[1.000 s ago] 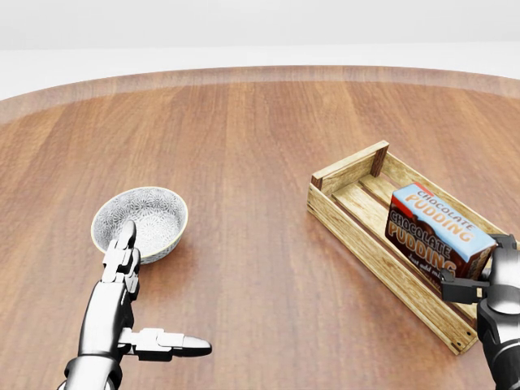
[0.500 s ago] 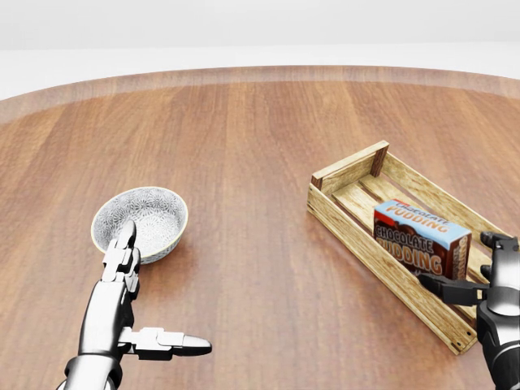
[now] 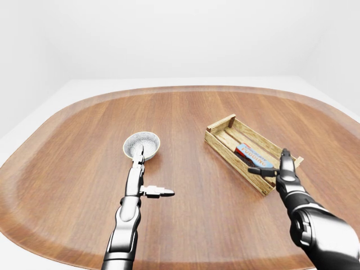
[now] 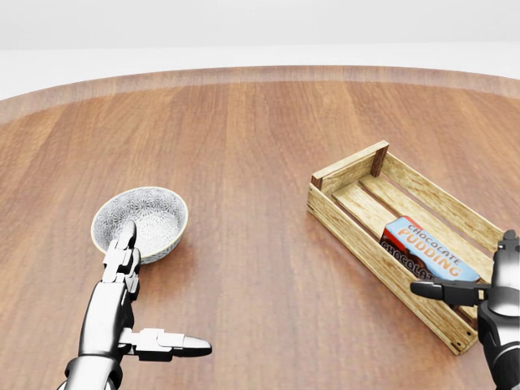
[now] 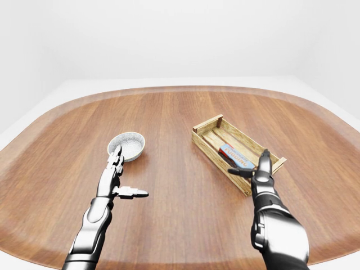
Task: Pick up the chocolate pudding and put it in the tray.
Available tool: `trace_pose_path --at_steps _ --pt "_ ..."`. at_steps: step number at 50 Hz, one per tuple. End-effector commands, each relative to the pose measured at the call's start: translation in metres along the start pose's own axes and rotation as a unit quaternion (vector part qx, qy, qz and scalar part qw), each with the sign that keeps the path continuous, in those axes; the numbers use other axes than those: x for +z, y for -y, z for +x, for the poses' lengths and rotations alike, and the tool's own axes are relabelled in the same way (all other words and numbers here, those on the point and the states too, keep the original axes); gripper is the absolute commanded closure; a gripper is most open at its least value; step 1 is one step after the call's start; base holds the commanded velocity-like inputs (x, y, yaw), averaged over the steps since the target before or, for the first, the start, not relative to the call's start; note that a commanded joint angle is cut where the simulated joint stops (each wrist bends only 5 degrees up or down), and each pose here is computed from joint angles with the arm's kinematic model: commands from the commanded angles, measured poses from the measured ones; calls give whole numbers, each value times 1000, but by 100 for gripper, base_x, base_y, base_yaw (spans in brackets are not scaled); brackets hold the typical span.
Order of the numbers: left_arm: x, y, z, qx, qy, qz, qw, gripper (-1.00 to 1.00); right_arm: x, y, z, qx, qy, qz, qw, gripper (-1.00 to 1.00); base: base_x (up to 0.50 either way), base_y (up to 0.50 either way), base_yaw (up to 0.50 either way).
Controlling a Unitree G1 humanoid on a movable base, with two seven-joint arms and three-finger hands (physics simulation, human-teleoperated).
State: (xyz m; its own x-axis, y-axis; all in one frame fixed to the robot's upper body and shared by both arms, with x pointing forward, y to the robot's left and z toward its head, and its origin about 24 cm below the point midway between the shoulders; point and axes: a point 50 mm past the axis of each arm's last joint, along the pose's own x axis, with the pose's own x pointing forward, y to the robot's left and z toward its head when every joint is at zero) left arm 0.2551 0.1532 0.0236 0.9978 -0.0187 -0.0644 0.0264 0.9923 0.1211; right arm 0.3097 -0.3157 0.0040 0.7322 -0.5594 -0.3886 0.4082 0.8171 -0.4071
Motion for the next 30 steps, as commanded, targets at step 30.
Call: trace_pose_path --at_steps 30 --pt "1 -1 1 -1 2 -15 1000 -100 29 29 5 -112 35 23 993 -100 0 0 0"
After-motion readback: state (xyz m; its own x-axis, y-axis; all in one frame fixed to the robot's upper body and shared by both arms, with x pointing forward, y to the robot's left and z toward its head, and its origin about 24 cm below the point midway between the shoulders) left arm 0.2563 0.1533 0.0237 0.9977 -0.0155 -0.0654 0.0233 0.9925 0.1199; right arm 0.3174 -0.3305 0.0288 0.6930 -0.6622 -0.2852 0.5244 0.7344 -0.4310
